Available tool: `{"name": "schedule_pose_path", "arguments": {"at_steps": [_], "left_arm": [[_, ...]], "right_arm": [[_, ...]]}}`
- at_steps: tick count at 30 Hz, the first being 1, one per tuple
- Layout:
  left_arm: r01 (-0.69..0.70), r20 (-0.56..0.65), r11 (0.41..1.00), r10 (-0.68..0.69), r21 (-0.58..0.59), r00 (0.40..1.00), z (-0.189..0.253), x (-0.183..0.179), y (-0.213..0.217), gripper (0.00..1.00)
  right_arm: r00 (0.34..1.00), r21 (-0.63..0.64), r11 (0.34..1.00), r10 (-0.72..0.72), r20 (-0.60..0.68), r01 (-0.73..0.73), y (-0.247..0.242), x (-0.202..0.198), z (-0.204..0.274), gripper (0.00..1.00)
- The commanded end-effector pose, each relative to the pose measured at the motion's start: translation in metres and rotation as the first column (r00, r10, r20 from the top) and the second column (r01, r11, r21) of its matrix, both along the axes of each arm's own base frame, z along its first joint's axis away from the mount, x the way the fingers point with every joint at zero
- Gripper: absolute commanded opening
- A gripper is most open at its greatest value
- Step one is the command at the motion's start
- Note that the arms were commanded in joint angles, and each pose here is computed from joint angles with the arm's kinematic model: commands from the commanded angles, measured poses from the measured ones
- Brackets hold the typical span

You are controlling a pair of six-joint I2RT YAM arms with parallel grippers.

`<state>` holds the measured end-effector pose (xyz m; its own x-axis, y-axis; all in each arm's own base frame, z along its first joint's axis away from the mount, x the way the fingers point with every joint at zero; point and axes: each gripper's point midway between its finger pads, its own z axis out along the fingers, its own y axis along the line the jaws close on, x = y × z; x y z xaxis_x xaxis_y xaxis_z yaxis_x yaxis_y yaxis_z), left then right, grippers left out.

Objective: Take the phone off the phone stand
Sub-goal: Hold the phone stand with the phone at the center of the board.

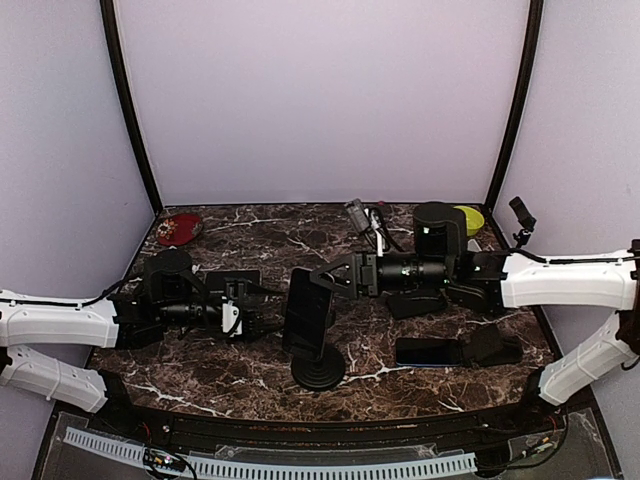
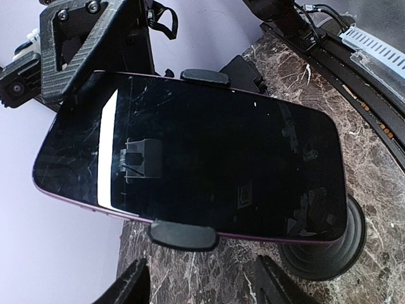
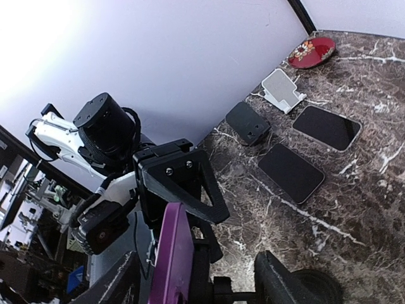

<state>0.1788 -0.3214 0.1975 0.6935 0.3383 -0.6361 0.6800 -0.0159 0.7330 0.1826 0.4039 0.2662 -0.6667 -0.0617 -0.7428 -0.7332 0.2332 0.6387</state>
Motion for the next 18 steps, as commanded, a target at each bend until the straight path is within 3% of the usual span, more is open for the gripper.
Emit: {"name": "schedule_pose_path", "arguments": {"at_steps": [1, 6, 18], "left_arm": [[-0.008, 0.044, 0.999, 0.01, -0.039, 0.999, 0.015, 0.003, -0.004, 0.58], [-0.025, 0.054, 0.999, 0.028, -0.044, 0.998, 0.017, 0.007, -0.003, 0.58], [-0.016, 0.069, 0.998, 0.02, -0.057, 0.997, 0.022, 0.003, -0.004, 0.58]], "right_arm": [[1.0, 0.03, 0.999, -0.019, -0.021, 0.02, 0.01, 0.001, 0.012, 0.57], [0.998, 0.064, 0.998, 0.002, -0.067, 0.002, 0.015, -0.006, 0.007, 0.44], [0.997, 0.062, 0.996, 0.064, -0.031, -0.062, 0.02, -0.014, 0.01, 0.06]]}}
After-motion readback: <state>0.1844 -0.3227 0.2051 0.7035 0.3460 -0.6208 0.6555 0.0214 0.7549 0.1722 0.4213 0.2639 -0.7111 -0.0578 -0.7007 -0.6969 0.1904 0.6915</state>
